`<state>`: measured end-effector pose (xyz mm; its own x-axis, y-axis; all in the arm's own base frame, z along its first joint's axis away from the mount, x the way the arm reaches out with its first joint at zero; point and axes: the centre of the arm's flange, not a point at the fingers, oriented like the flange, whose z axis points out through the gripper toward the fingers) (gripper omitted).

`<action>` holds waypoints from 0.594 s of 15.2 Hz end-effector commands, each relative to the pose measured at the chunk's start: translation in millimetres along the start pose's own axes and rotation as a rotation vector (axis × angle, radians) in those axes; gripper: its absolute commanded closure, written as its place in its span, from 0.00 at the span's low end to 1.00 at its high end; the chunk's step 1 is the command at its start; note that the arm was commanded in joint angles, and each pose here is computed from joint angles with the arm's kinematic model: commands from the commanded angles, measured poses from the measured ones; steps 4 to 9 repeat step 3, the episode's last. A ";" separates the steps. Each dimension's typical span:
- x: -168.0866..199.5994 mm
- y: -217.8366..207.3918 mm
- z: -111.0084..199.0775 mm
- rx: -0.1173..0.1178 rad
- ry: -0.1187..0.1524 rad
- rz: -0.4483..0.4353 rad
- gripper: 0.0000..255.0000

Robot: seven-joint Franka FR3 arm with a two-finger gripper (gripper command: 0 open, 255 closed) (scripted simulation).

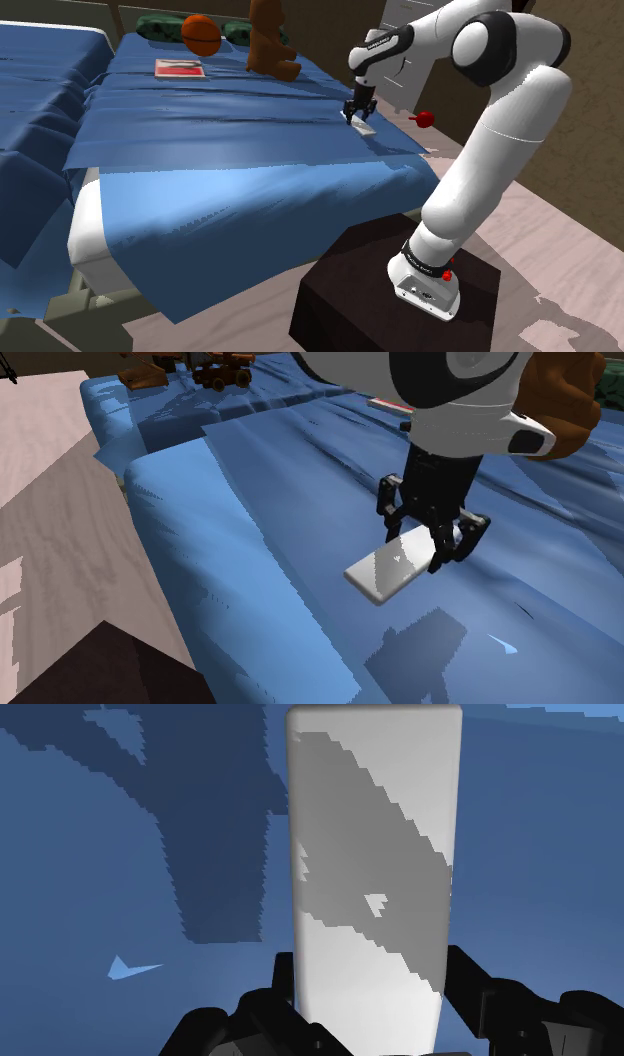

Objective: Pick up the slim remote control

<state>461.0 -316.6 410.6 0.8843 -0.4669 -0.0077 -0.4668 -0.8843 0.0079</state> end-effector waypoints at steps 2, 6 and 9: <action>0.4 0.1 -11.4 0.000 0.000 0.000 1.00; 0.5 0.1 -11.4 0.000 0.000 0.000 1.00; 0.5 0.1 -11.4 0.000 0.000 0.000 1.00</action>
